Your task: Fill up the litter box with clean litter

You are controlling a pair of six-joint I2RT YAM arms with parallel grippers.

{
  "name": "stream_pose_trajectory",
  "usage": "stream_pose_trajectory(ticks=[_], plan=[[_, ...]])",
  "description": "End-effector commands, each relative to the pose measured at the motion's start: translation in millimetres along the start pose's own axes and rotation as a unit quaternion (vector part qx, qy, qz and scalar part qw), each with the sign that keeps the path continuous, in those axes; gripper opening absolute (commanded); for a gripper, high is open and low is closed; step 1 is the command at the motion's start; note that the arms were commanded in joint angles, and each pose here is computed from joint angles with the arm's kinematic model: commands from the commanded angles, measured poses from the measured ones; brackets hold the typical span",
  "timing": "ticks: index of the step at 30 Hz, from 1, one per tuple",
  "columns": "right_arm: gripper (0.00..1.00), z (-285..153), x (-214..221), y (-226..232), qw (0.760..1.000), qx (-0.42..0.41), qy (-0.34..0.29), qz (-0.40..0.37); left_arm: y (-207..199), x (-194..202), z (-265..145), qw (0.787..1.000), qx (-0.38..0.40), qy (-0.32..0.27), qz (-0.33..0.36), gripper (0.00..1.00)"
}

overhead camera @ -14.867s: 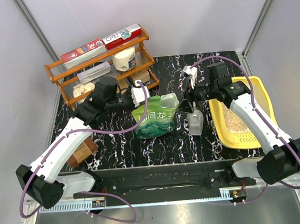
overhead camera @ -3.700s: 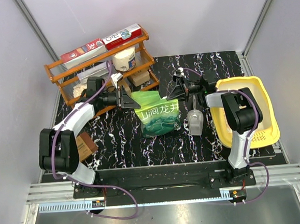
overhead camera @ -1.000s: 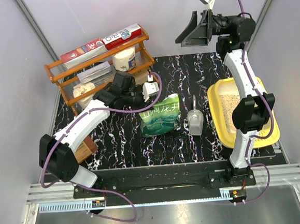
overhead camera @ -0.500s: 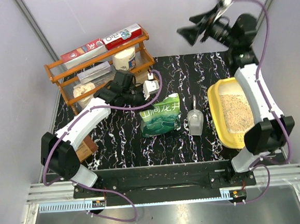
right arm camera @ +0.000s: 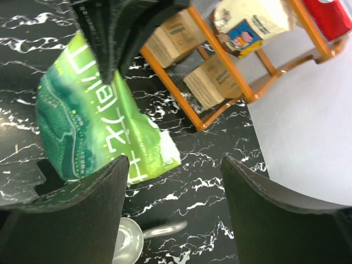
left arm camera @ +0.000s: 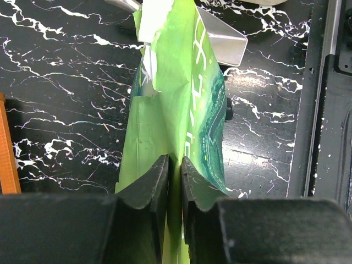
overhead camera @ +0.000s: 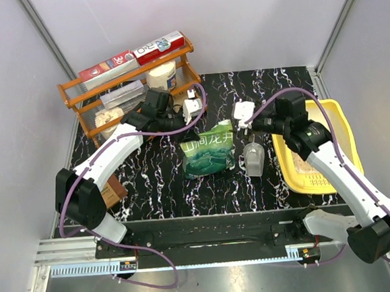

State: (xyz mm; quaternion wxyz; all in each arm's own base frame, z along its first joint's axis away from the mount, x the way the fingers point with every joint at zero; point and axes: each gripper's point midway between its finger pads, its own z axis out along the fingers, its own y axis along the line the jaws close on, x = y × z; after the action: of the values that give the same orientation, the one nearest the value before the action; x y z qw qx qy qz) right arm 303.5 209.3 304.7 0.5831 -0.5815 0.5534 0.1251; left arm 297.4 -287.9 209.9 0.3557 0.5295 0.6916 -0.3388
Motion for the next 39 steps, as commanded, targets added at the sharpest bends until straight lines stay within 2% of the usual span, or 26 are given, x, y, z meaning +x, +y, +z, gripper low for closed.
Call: stream_pose_trajectory(ticks=[1,18,39], plan=[[0.71,4.5,3.1,21.9,0.998,-0.054,0.002,-0.038,2.0,-42.3,-11.1,0.997,0.005,-0.062,0.037,0.18],[0.62,36.6,28.6,44.5,0.988,-0.122,-0.004,-0.093,-2.4,-39.9,-7.9,0.997,0.027,-0.066,0.0,0.17],[0.63,56.7,61.6,66.8,0.977,-0.165,-0.004,-0.134,-7.1,-38.2,-10.5,0.994,0.072,-0.07,-0.04,0.17]])
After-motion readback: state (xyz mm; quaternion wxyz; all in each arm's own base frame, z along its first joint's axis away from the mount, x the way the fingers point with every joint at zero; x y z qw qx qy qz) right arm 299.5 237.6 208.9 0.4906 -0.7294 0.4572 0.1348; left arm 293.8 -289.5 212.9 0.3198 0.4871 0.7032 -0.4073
